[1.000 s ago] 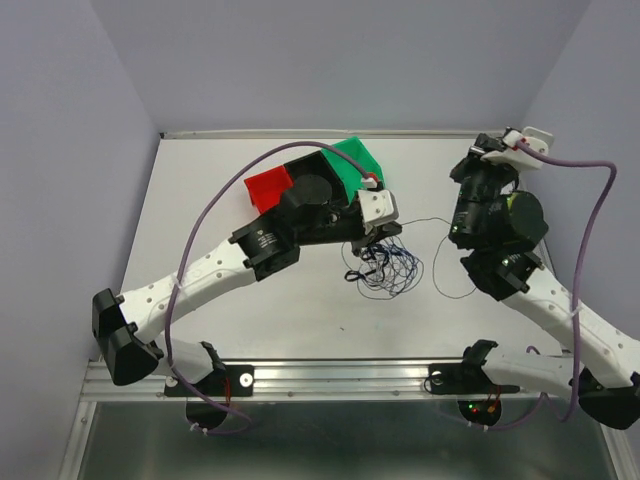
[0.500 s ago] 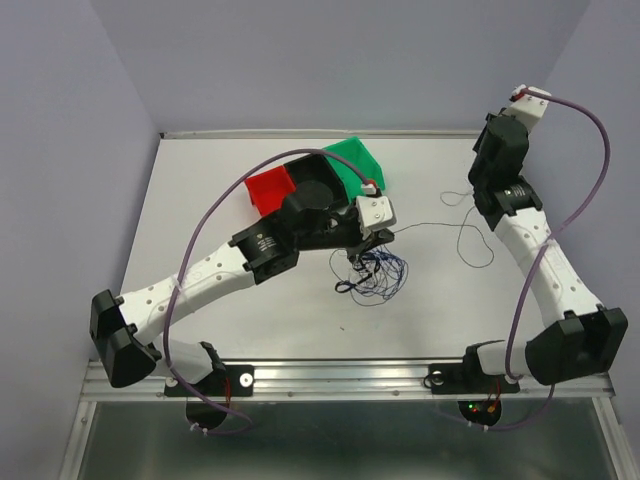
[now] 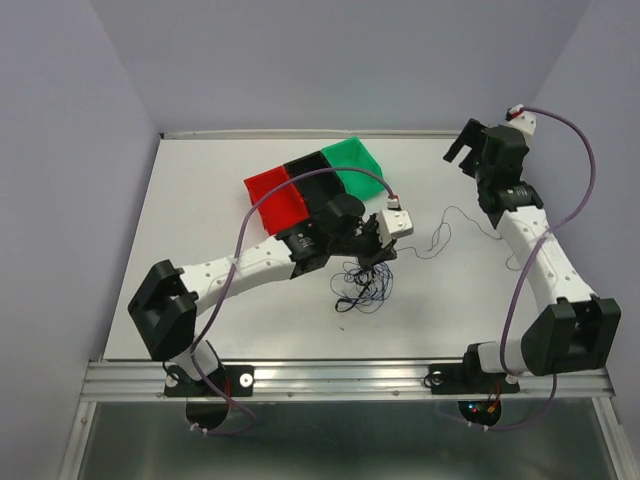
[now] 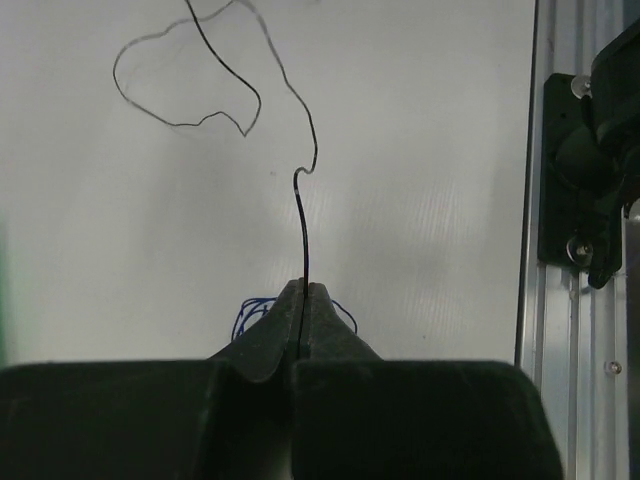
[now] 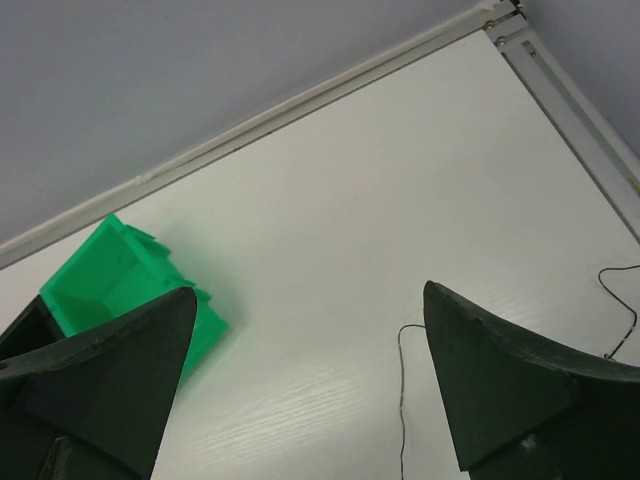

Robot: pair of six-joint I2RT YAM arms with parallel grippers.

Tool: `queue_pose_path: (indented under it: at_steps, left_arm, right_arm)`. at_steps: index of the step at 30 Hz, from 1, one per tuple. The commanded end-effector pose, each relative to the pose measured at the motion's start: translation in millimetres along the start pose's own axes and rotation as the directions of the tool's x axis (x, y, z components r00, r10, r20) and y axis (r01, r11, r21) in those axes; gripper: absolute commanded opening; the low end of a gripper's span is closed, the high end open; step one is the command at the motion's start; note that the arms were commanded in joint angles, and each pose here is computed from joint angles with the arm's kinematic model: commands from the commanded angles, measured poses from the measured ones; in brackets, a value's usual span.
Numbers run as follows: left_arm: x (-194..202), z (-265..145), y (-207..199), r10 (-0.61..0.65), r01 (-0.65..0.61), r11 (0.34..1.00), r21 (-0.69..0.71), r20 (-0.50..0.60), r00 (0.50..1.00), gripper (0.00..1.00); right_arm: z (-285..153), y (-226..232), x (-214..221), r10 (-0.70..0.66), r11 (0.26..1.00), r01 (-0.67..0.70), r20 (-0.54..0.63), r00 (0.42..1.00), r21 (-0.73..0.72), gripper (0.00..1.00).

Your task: Untangle the cables

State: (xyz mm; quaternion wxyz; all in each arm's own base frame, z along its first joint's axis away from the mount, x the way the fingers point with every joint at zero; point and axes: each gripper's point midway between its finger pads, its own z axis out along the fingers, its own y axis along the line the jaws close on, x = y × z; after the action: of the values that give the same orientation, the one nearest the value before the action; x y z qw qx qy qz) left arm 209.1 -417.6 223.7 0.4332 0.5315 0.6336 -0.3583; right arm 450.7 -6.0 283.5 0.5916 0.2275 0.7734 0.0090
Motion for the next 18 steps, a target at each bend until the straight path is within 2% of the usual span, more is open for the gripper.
queue_pose_path:
  at_steps: [1,4,6,7,9,13,14,15,16,17,18]
  left_arm:
    - [-18.7,4.0,5.0,-0.005,0.004,1.000,0.010,0.073,0.997,0.00]
    - [-11.5,8.7,11.1,-0.028,0.028,1.000,0.015,0.058,0.998,0.00]
    - [-9.0,10.0,14.7,-0.048,0.046,0.999,0.022,0.055,0.997,0.00]
    - [-5.8,11.0,18.7,-0.062,0.060,0.998,0.030,0.051,0.997,0.00]
    - [-6.0,9.7,25.0,-0.081,0.079,0.996,0.030,0.056,0.995,0.00]
    - [-7.2,4.2,38.4,-0.127,0.124,0.992,0.038,0.082,0.989,0.00]
    - [-7.3,3.4,41.5,-0.133,0.131,0.991,0.034,0.086,0.987,0.00]
    - [-8.5,0.5,48.6,-0.136,0.134,0.991,0.022,0.097,0.986,0.00]
    - [-8.5,-0.8,48.4,-0.149,0.146,0.989,0.031,0.099,0.984,0.00]
    - [-8.7,-2.5,50.6,-0.156,0.154,0.988,0.032,0.105,0.982,0.00]
    - [-9.2,-4.8,56.7,-0.164,0.161,0.986,0.028,0.115,0.980,0.00]
  right_arm:
    - [-43.5,9.7,-25.3,0.103,0.990,-0.098,0.054,0.993,-0.098,1.00]
    - [-75.0,10.5,-17.7,0.107,0.980,-0.102,0.022,0.994,-0.169,1.00]
    - [-91.2,12.1,6.3,0.080,0.966,-0.085,-0.028,0.996,-0.243,0.94]
    - [-112.4,20.6,6.7,0.067,0.940,-0.072,-0.029,0.997,-0.333,0.93]
    - [-130.4,20.3,18.8,0.066,0.918,-0.075,-0.036,0.997,-0.389,0.88]
    - [-168.5,6.6,55.1,0.099,0.864,-0.077,0.019,0.995,-0.498,0.85]
    - [-174.7,9.5,49.7,0.131,0.841,-0.074,0.069,0.989,-0.536,0.83]
    - [-182.1,10.6,48.7,0.153,0.820,-0.070,0.100,0.983,-0.568,0.76]
    - [-181.3,9.8,74.3,0.160,0.797,-0.098,0.051,0.986,-0.595,0.70]
    - [-196.5,17.0,61.3,0.199,0.747,-0.076,0.113,0.973,-0.660,0.67]
    - [-201.0,22.1,68.5,0.202,0.710,-0.074,0.103,0.974,-0.700,0.66]
